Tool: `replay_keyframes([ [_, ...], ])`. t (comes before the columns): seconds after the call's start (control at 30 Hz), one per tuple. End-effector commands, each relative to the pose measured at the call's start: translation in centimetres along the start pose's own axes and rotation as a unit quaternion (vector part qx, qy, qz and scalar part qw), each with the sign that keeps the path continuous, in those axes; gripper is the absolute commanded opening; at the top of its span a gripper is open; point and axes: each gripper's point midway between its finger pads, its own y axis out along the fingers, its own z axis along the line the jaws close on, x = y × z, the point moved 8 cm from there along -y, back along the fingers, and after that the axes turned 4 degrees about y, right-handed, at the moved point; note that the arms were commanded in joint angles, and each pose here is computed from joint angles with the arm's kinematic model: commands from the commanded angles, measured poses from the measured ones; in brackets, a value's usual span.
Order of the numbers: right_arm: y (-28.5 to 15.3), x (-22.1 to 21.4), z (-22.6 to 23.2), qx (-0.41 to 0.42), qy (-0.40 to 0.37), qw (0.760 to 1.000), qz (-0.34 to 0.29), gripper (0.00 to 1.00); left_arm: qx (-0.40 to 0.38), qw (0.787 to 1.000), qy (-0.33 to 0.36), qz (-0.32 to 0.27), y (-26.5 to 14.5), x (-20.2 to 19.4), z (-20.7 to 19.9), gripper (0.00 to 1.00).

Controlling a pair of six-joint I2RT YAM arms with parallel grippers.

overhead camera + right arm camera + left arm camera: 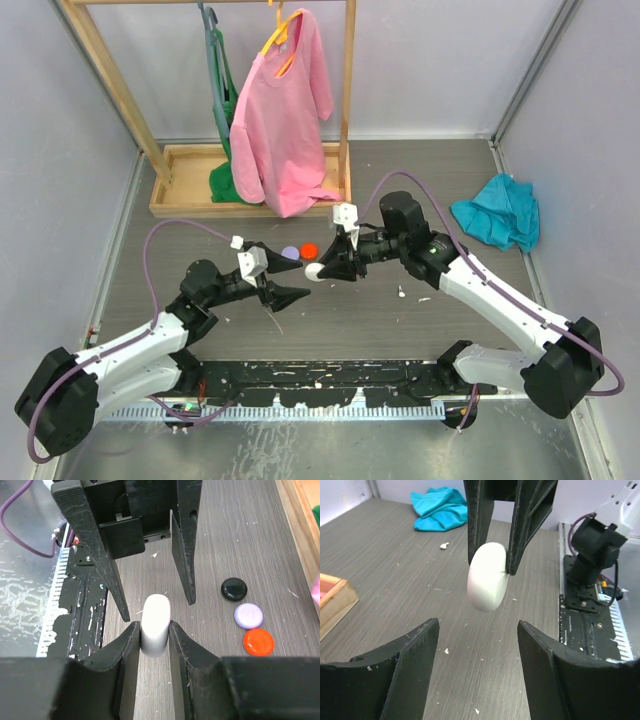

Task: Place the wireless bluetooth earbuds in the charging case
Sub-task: Open the charging case.

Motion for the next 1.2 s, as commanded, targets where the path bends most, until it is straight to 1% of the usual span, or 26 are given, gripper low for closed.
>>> replay_keyframes([
  [0.0, 0.2, 1.5, 0.9, 0.044, -0.068, 0.996, -0.032, 0.11, -0.044, 0.998, 0.017, -0.051, 0.6, 3.1, -0.5, 0.64],
  [0.2, 0.8, 1.7, 1.5, 0.058, -0.08, 0.995, -0.025, 0.12, -0.059, 0.996, 0.01, -0.066, 0.8, 3.3, -0.7, 0.55],
  [0.37, 1.1, 1.6, 1.5, 0.062, -0.076, 0.995, -0.011, 0.11, -0.071, 0.995, 0.004, -0.065, 1.0, 3.3, -0.8, 0.5],
  [0.53, 1.2, 1.6, 1.5, 0.056, -0.079, 0.995, -0.005, 0.11, -0.074, 0.995, 0.001, -0.067, 1.0, 3.3, -0.9, 0.49],
  [0.67, 1.1, 1.9, 1.6, 0.054, -0.085, 0.995, -0.009, 0.11, -0.079, 0.995, 0.0, -0.067, 1.0, 3.3, -1.0, 0.46],
  [0.87, 1.1, 2.1, 1.6, 0.052, -0.088, 0.995, -0.013, 0.11, -0.083, 0.995, -0.005, -0.06, 1.2, 2.9, -0.9, 0.44],
  [1.17, 1.2, 2.0, 1.5, 0.045, -0.085, 0.995, -0.008, 0.11, -0.099, 0.993, -0.004, -0.062, 1.3, 3.2, -1.1, 0.37],
])
